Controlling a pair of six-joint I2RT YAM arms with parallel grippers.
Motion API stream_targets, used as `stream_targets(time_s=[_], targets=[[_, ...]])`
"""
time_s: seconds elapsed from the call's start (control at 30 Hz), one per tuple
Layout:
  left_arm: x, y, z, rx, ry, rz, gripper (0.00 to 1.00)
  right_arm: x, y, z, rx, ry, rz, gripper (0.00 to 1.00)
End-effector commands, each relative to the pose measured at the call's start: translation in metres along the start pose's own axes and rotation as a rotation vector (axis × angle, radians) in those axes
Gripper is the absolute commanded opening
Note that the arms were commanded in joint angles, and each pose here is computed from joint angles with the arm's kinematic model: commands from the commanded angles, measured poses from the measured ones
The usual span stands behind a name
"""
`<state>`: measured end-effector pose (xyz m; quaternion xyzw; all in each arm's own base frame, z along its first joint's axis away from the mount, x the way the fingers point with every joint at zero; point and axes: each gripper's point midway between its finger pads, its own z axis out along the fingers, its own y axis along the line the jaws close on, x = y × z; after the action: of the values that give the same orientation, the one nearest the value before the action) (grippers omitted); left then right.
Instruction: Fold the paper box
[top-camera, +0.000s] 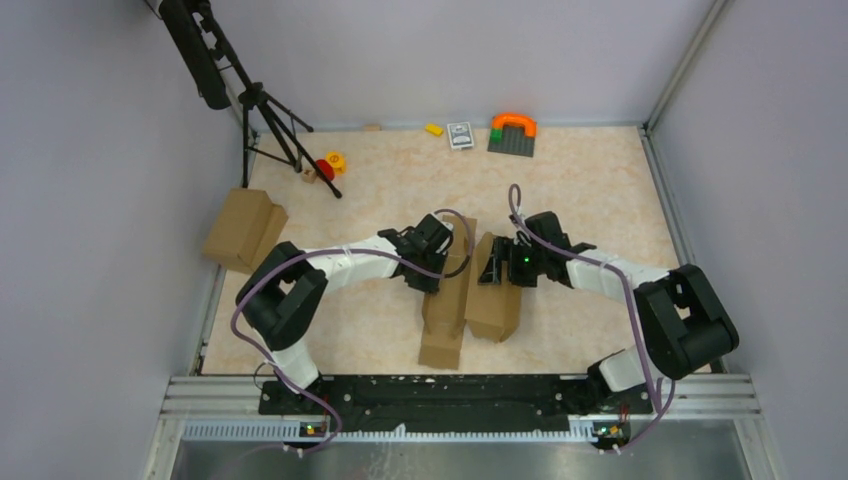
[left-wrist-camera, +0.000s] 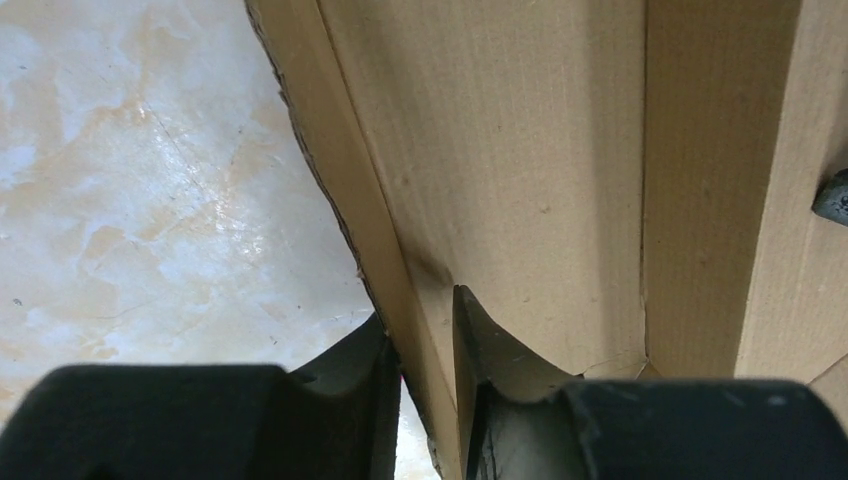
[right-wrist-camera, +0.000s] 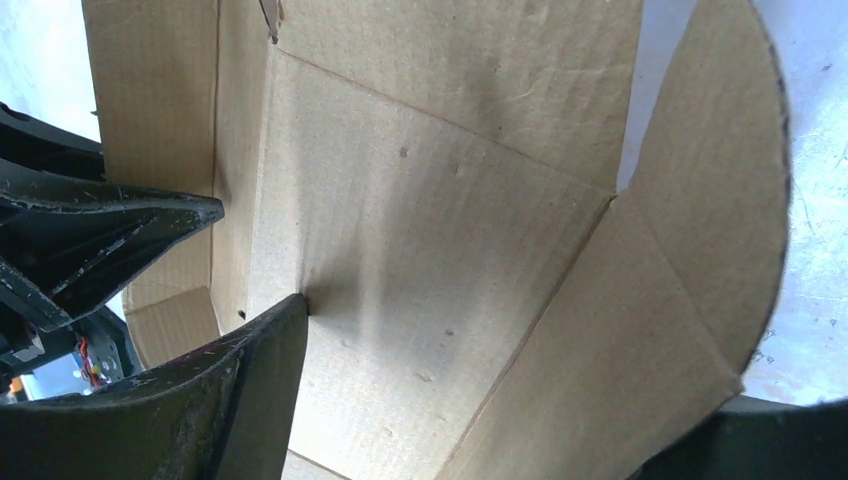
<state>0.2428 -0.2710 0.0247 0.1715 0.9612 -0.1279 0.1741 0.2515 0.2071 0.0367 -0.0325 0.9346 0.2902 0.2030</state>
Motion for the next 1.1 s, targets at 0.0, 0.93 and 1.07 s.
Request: stream_targets(time_s=[0.0,0.93,1.07], targets=[[-0.013,-0.011,-0.005,0.046,-0.039,0.015,0.27,0.016,-0.019,0.003,0.097,0.052,-0.032,0.7],[-0.029,-0.03,-0.022,0.197,-0.121,-0.055,0.35,0.022,-0.015,-0.002,0.067,0.057,-0.044,0.61],[-0.029,-0.024,-0.017,0.159,-0.118,-0.067,0.23,0.024,-0.015,-0.003,0.062,0.059,-0.043,0.6]])
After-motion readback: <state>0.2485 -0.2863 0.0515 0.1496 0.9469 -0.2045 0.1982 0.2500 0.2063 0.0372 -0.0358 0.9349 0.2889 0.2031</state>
